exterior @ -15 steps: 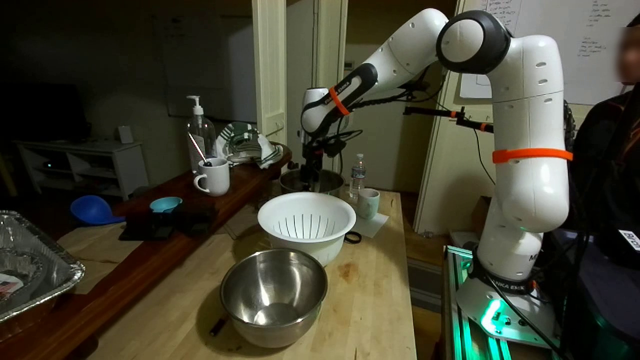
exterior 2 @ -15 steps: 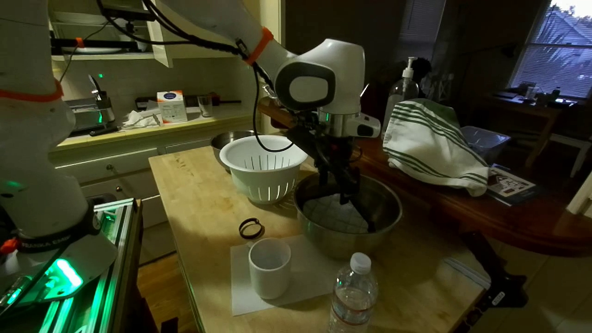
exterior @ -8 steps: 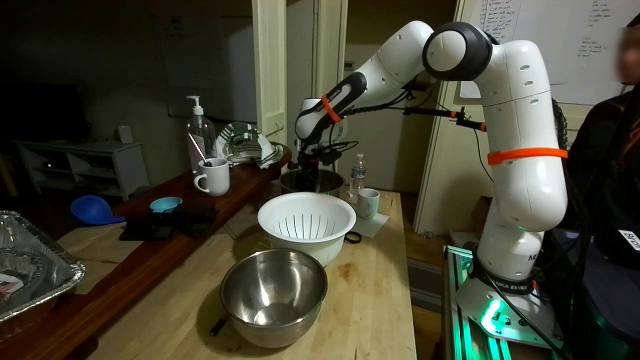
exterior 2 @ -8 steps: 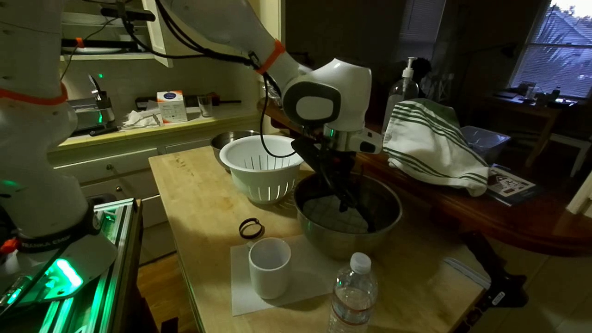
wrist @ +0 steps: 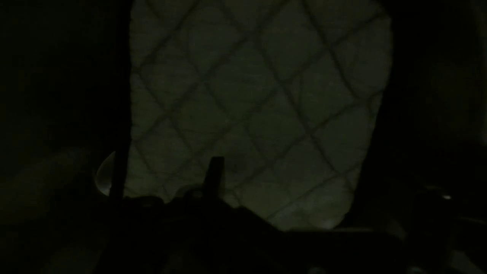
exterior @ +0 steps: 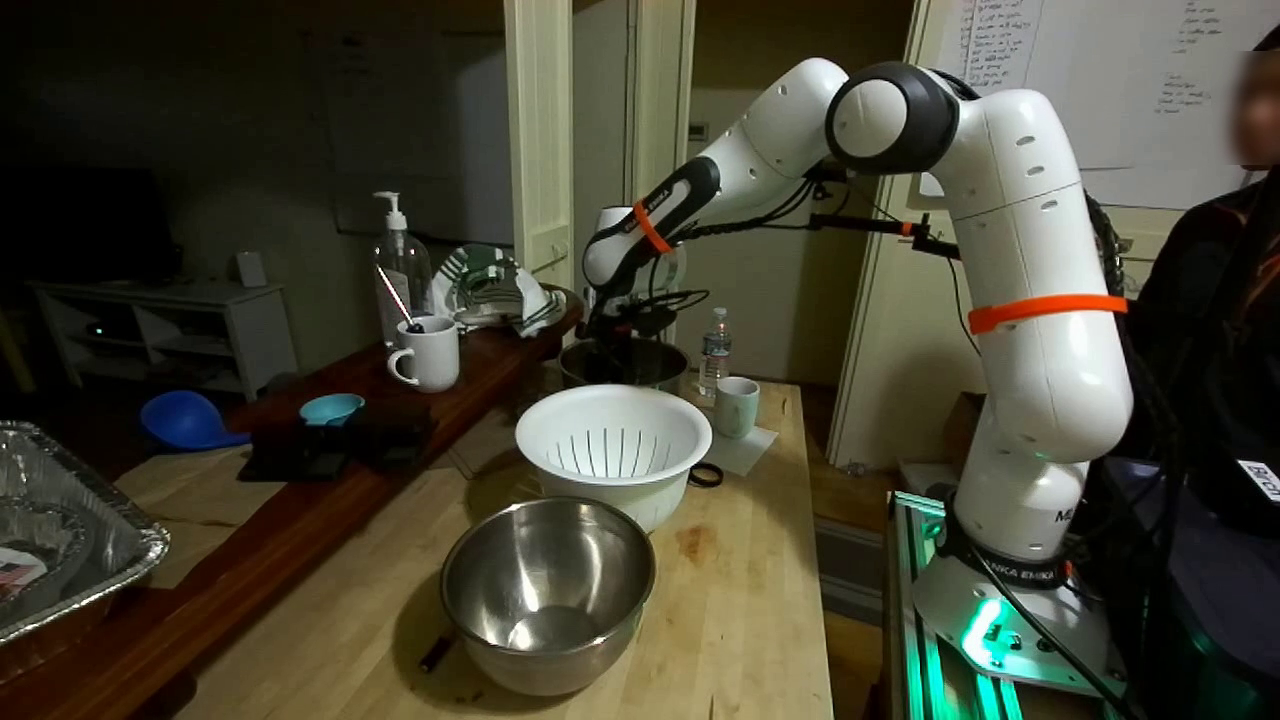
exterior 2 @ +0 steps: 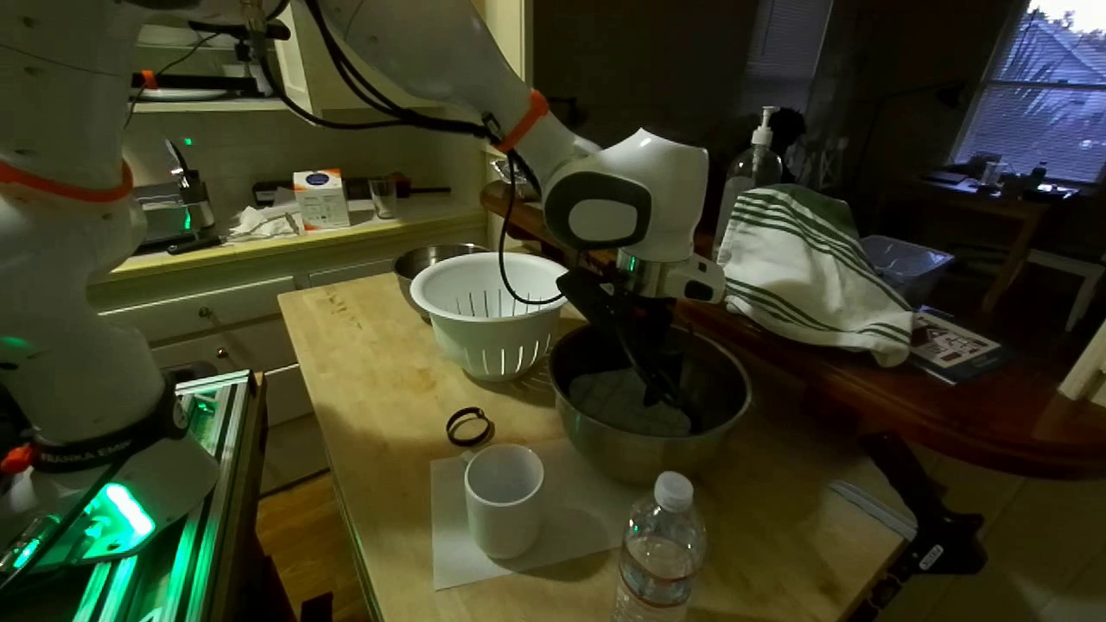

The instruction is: Take the white cloth out of the silver bowl on the right and place it in the white colander then take the cutlery out of the bowl on the right and put them in the bowl on the left.

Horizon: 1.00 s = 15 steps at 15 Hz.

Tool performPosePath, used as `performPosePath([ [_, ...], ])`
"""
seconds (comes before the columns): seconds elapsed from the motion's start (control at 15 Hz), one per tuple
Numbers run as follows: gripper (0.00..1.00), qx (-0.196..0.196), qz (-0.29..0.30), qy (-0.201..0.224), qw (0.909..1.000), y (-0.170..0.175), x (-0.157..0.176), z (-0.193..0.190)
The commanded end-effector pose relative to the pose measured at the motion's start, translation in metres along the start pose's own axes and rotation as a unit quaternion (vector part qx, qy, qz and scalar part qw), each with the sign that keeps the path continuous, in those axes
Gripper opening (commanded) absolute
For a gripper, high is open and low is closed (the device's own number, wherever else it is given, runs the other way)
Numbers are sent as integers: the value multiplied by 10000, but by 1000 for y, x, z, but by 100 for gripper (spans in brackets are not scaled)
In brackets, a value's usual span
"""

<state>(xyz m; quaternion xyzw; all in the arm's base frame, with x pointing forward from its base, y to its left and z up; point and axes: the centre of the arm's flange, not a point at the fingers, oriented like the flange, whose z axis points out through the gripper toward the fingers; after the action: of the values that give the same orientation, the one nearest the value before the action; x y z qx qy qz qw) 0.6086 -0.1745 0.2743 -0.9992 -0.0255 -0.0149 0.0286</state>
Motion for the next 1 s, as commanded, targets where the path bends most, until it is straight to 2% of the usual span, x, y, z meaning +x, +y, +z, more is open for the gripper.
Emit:
performPosePath([
  [0.0,100,69,-166,63,9998,1,8,4],
  [0.33,100,29,-473,161,9987,-10,2,-7],
  [0.73,100,-15,-577,-16,9983,-25,10,0],
  [0.93,100,-260,-478,-207,9983,-33,14,8],
])
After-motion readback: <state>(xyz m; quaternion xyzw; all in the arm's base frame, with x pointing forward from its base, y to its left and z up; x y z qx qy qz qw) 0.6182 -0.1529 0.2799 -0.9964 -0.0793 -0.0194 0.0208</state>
